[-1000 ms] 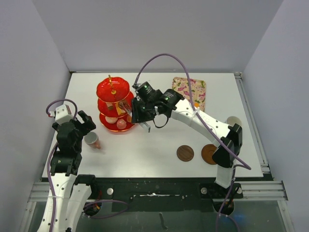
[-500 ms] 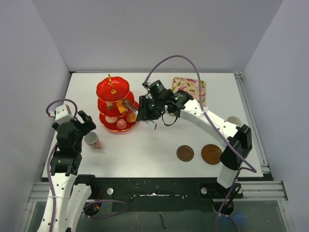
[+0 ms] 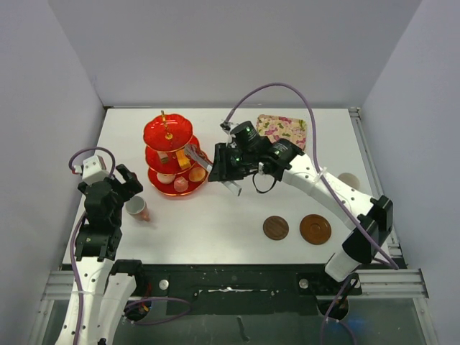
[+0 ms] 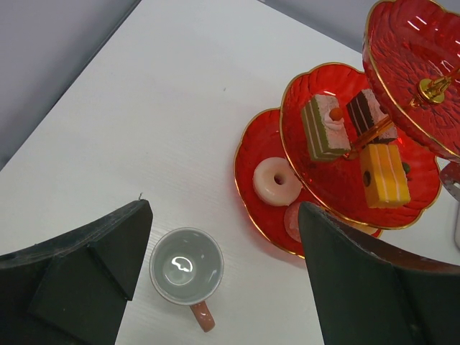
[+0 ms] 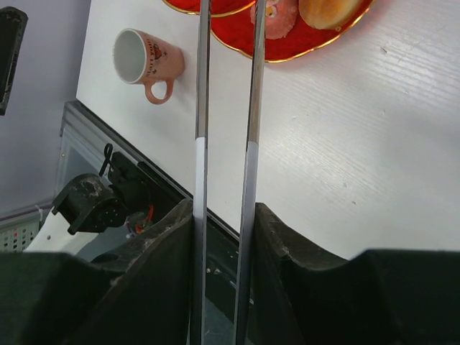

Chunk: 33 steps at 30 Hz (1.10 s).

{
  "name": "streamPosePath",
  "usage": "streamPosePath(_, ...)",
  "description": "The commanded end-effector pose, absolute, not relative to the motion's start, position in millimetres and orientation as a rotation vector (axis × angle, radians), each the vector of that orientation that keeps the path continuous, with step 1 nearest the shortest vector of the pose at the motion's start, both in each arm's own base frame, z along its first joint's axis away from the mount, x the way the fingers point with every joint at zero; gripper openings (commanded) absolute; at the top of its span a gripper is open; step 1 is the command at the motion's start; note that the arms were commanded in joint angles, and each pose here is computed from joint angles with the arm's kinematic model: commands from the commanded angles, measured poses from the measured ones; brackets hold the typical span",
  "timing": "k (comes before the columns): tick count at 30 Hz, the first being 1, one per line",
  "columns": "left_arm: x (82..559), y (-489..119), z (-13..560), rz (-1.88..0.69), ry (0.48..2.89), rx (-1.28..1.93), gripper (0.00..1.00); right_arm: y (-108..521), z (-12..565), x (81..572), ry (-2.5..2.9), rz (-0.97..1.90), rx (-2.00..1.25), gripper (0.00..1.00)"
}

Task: Serve the afternoon tea
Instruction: Place the desert on the desert table, then pick up the desert from the tray.

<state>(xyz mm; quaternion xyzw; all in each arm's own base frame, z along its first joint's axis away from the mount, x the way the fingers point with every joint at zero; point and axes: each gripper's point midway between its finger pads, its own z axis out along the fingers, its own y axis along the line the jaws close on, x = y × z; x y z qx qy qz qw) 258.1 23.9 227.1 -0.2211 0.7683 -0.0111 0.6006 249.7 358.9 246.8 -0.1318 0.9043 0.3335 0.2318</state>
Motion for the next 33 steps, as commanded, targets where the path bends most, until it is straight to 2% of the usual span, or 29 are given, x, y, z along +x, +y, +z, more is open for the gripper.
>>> streamPosePath(1,263.7,21.4,245.1,-0.056,1.719,-0.495,0.81,342.1,276.6,253.1,2.377,0.960,-0.288,0.27)
streamPosePath(11,263.9,21.1,245.0,-0.057,1.720,-0.494,0.81,259.3,272.0,257.1,2.357,0.845,-0.084,0.26)
streamPosePath(23,263.6,21.5,243.9,-0.053,1.724,-0.495,0.82,115.7,208.0,285.6,2.484,0.507,0.250,0.27)
streamPosePath(28,263.8,20.6,244.5,-0.058,1.723,-0.493,0.81,82.1,191.9,289.8,2.516,0.423,0.315,0.30)
streamPosePath(33,263.8,20.3,244.9,-0.060,1.721,-0.491,0.81,76.4,183.7,294.3,2.547,0.417,0.300,0.31)
